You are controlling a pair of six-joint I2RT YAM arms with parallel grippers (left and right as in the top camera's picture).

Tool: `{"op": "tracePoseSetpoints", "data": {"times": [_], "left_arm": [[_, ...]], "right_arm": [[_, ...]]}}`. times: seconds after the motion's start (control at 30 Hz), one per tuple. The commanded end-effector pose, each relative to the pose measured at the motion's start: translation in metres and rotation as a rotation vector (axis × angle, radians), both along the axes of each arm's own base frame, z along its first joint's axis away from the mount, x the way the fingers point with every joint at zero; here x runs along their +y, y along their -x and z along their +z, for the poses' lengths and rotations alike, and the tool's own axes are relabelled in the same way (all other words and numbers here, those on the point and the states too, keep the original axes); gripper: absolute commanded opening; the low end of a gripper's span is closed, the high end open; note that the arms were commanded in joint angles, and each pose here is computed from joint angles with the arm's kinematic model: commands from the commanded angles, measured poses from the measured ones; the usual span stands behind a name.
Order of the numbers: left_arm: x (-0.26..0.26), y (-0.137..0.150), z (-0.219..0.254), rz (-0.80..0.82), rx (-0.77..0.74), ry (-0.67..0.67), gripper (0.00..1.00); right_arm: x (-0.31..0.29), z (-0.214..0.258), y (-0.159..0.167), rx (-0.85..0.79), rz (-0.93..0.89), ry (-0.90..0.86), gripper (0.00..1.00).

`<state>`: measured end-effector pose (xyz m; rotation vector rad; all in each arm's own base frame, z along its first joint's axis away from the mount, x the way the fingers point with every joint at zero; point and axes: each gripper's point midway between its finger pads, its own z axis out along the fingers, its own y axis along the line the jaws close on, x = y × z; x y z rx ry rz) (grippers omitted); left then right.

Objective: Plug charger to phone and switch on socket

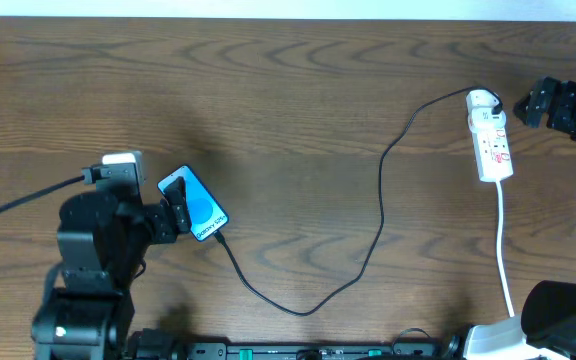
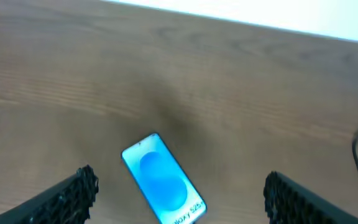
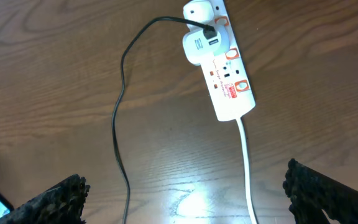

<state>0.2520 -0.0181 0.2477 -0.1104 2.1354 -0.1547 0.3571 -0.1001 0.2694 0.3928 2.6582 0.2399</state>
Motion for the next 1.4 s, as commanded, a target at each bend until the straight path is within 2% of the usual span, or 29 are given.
{"op": "tracePoseSetpoints", "data": {"times": [0.0,0.23,0.5,0.97,1.37], "left_arm": [[0.004,-0.001,-0.011,0.015,-0.061,-0.011,0.88],[0.01,-0.002,-0.03,0.039,-0.156,-0.031,0.88],[0.014,0.01,-0.043,0.058,-0.24,-0.033,0.88],[0.032,0.021,-0.036,0.14,-0.381,-0.046,0.88],[0.033,0.011,-0.043,0.137,-0.523,-0.027,0.88]], "right_arm": [[0.002,0.004,0.002,-0.01,-0.008,-0.01,0.99],[0.002,0.004,0.002,-0.01,-0.008,-0.01,0.99],[0.002,0.004,0.002,-0.01,-0.008,-0.01,0.99],[0.002,0.004,0.002,-0.01,-0.008,-0.01,0.99],[0.002,0.004,0.002,-0.01,-0.008,-0.01,0.99]]}}
